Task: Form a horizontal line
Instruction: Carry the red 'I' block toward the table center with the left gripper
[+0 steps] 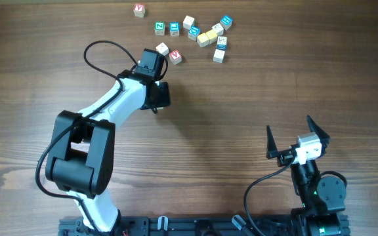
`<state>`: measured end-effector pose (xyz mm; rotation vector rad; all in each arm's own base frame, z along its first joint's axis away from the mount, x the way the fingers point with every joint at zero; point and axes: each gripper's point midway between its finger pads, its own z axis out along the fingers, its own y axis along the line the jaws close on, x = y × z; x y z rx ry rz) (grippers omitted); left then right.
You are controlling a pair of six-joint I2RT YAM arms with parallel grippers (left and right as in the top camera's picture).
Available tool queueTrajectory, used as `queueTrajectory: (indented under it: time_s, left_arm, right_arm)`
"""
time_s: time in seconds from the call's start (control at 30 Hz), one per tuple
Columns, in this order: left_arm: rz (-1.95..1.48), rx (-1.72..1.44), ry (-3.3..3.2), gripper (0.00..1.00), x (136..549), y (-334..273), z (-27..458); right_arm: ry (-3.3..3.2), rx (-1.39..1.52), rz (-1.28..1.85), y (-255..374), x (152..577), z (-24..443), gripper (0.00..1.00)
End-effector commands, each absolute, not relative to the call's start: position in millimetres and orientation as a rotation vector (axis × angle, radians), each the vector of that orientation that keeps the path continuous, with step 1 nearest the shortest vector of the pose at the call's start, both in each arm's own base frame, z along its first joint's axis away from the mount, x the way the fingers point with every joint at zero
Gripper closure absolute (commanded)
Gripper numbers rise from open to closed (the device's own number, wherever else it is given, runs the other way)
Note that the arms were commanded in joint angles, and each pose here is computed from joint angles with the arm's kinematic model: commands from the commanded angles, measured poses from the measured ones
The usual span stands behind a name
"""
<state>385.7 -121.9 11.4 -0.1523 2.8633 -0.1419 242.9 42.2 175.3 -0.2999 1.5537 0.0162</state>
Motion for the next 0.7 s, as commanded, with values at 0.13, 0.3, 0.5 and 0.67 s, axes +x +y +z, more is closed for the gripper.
queueTrajectory:
  time_s: [0.13, 0.3, 0.5, 0.67]
  left_arm:
    - [-0.111, -0.139, 2.921, 0.78, 370.0, -118.0, 5.9]
    - [-0.102, -0.14, 2.937, 0.54, 366.1, -116.6, 5.0]
    - [-0.126, -0.139, 2.886, 0.48, 378.3, -120.2, 8.0]
    - [-0.127, -0.138, 2.888, 0.73, 378.0, -120.4, 8.0]
  right_arm:
    - [1.551, -0.286, -0.001, 38.5, 243.4, 175.3, 0.0]
    - [1.55, -0.286, -0.001, 38.5, 243.4, 175.3, 0.0]
    - [1.551, -0.286, -0.001, 38.5, 243.4, 175.3, 0.0]
    - [1.55, -0.287, -0.001, 38.6, 243.3, 175.3, 0.0]
